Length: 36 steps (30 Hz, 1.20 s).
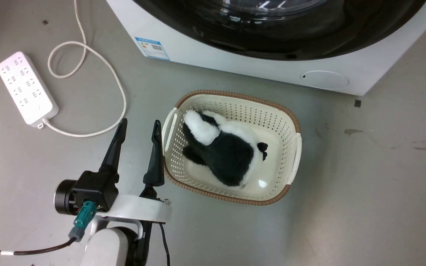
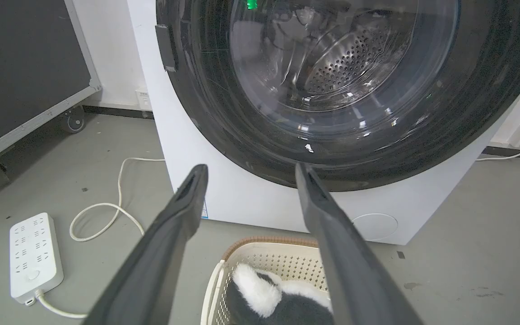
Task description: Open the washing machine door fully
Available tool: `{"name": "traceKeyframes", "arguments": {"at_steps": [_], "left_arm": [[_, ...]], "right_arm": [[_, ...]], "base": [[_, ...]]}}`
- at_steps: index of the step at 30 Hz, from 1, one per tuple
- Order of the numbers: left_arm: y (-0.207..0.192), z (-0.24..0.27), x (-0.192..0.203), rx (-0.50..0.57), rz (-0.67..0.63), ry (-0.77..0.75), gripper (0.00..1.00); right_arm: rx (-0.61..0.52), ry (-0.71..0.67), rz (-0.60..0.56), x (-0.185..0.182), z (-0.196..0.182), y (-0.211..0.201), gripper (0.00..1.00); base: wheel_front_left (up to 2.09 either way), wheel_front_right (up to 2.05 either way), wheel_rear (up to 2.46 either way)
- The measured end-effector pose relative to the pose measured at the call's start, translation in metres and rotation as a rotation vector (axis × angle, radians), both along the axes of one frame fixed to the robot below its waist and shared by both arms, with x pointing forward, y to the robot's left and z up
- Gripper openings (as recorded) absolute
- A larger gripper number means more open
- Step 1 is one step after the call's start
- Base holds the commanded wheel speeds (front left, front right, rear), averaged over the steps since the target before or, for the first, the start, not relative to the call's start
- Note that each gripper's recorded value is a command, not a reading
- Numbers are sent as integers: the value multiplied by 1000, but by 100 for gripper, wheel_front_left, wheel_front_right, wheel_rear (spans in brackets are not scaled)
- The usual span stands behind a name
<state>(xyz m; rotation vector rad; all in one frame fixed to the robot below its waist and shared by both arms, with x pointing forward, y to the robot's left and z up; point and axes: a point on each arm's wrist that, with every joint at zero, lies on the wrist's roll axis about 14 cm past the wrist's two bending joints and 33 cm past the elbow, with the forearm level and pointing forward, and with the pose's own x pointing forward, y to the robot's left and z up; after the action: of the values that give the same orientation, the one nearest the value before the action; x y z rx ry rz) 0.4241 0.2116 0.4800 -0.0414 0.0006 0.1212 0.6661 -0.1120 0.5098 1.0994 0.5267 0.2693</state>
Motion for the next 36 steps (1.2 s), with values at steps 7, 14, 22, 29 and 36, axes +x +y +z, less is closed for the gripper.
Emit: {"name": "traceKeyframes", "arguments": {"at_steps": [7, 14, 22, 29, 36], "left_arm": [[2, -6, 1, -1, 8, 7, 100], [4, -5, 5, -1, 16, -4, 100], [5, 5, 2, -13, 22, -40, 100], [2, 26, -5, -23, 12, -95, 100], [-5, 42, -20, -44, -4, -135, 100]], "right_arm": [[90, 31, 39, 12, 2, 8, 0], [171, 64, 74, 15, -2, 15, 0], [284, 113, 170, -2, -1, 31, 0], [266, 160, 224, -49, -10, 36, 0], [265, 146, 270, -91, 3, 26, 0]], "base": [[0, 0, 0], [0, 0, 0], [0, 0, 0], [0, 0, 0], [0, 0, 0]]}}
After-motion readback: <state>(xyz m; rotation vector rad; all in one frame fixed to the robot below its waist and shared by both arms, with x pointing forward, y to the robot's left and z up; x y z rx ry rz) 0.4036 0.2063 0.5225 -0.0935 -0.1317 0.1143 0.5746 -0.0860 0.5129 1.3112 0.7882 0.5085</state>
